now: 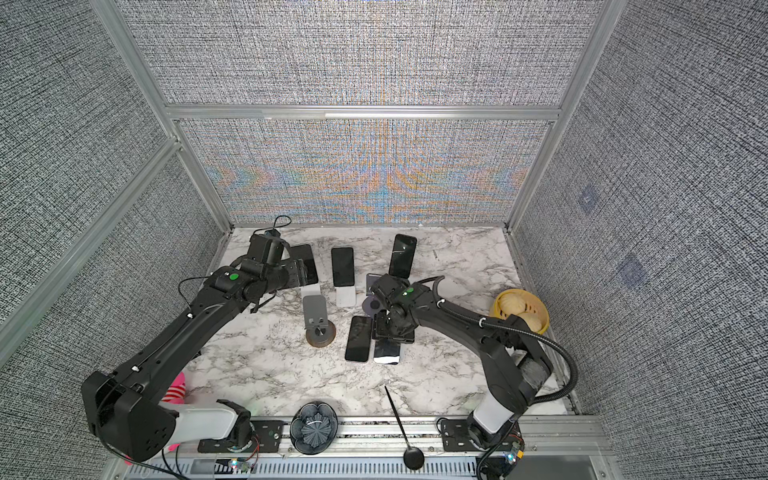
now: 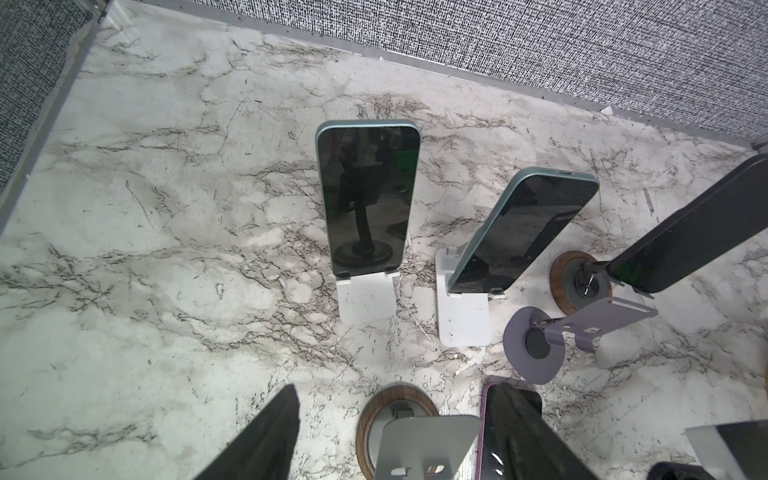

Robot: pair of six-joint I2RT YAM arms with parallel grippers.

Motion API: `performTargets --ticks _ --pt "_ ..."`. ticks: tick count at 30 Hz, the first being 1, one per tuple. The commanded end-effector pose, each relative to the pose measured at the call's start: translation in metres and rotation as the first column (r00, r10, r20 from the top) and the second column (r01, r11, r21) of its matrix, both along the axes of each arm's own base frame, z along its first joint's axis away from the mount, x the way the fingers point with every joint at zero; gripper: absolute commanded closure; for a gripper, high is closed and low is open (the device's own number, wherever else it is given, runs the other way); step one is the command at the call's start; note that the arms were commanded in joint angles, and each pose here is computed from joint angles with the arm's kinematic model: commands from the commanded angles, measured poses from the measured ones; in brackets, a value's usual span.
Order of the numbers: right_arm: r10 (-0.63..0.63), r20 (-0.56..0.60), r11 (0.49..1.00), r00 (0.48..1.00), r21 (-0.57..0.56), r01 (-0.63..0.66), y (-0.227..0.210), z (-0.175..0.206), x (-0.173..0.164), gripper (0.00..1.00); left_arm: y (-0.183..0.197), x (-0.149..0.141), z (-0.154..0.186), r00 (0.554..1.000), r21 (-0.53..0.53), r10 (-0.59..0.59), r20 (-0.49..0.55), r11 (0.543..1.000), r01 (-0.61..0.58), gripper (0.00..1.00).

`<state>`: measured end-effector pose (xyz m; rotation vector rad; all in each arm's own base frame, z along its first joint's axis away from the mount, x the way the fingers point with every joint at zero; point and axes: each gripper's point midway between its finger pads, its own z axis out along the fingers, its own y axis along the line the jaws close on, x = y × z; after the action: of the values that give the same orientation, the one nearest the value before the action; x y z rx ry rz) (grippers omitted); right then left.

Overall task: Remove the phone from the phone stand
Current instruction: Place the phone at the center of the table.

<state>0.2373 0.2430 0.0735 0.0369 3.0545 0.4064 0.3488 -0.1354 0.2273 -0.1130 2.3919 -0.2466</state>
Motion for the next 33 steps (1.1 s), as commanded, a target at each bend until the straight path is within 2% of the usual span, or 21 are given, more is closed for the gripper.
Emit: performTargets --ticks 1,9,16,30,33 --pt "-0.004 -0.037 0.998 0.999 0.058 0.007 0.011 -0.006 0.005 0.54 0.002 0.000 0.002 1.000 0.001 0.000 0.011 1.000 -0.001 0.25" --pt "0.015 -0.070 1.000 0.997 0.002 -0.015 0.003 -0.031 0.024 0.54 0.010 -0.002 0.001 1.000 0.029 0.020 0.011 0.999 -0.020 0.25" --pt "0.039 -0.108 0.999 0.993 -0.016 -0.041 0.003 -0.044 0.025 0.53 0.009 0.001 -0.006 1.000 0.034 0.021 -0.008 0.999 -0.020 0.25" --pt "0.010 -0.203 0.997 0.979 -0.076 -0.026 -0.011 -0.060 0.009 0.47 0.009 0.002 -0.006 1.000 0.033 0.024 -0.011 0.999 -0.024 0.25" --pt "0.003 -0.207 0.996 0.978 -0.089 -0.022 -0.015 -0.058 0.006 0.43 0.009 0.002 -0.007 1.000 0.030 0.024 -0.013 0.999 -0.024 0.25"
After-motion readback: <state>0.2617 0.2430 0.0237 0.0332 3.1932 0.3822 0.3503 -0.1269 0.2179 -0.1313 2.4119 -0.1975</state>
